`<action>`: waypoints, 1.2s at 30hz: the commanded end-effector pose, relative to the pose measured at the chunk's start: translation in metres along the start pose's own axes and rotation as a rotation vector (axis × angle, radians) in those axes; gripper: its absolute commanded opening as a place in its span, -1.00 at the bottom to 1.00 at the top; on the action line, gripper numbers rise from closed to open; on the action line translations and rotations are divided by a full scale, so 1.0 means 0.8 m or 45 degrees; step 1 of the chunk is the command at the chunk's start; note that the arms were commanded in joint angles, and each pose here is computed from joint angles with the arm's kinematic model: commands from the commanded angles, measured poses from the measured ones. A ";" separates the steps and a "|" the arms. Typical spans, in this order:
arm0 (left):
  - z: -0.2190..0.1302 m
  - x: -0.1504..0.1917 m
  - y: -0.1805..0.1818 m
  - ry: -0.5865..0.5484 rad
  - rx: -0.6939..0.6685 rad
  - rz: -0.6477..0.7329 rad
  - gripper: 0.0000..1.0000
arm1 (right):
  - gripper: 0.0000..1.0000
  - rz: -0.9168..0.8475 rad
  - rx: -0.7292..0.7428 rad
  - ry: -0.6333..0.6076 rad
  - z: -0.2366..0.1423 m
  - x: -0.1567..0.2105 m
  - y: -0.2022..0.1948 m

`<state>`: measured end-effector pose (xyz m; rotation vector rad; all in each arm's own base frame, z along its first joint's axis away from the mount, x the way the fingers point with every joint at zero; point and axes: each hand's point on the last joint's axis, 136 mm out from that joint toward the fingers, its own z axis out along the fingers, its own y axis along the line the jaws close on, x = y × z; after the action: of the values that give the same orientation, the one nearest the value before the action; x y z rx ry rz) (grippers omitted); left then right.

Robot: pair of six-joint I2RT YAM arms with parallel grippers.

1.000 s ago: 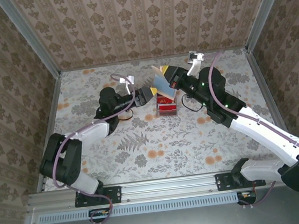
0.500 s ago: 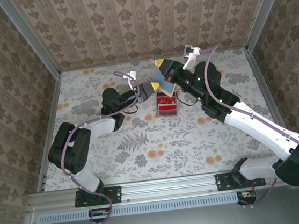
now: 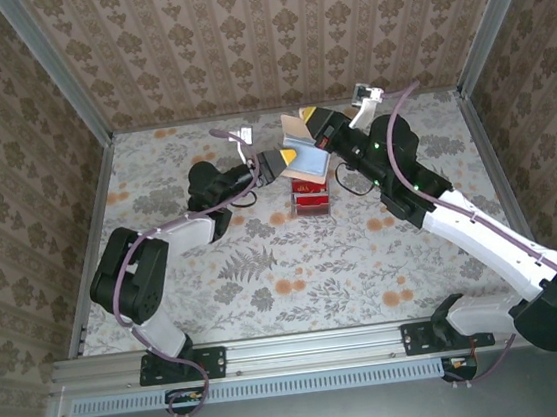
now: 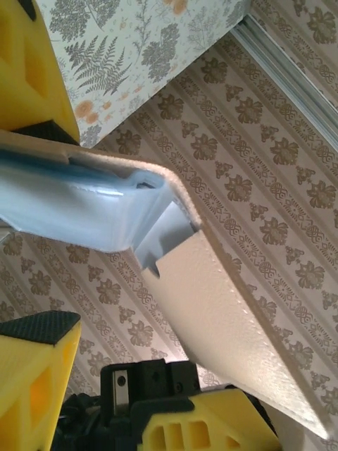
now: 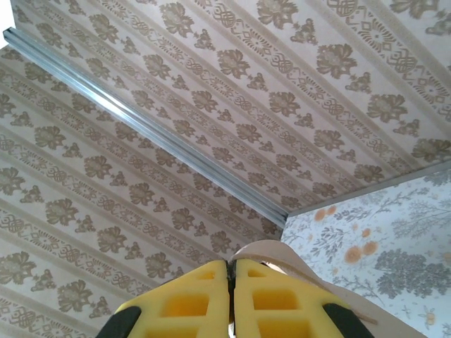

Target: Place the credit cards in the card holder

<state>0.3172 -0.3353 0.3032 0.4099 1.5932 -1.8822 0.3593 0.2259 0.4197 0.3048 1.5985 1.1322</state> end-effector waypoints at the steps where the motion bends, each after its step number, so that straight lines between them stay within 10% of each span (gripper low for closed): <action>1: -0.007 -0.006 -0.016 -0.003 0.041 0.055 0.05 | -0.81 0.024 -0.005 -0.079 -0.013 -0.019 0.002; 12: -0.023 0.001 0.015 0.078 -0.122 0.021 -0.80 | -0.80 0.002 0.109 -0.009 -0.020 0.006 -0.039; 36: -0.119 0.076 0.073 0.659 -0.641 -0.240 -0.94 | 0.23 -0.511 0.472 0.806 -0.076 0.136 -0.160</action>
<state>0.3062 -0.2642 0.2050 0.5197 2.3758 -1.4530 0.3259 0.2073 0.2600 -0.0308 2.2209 0.6742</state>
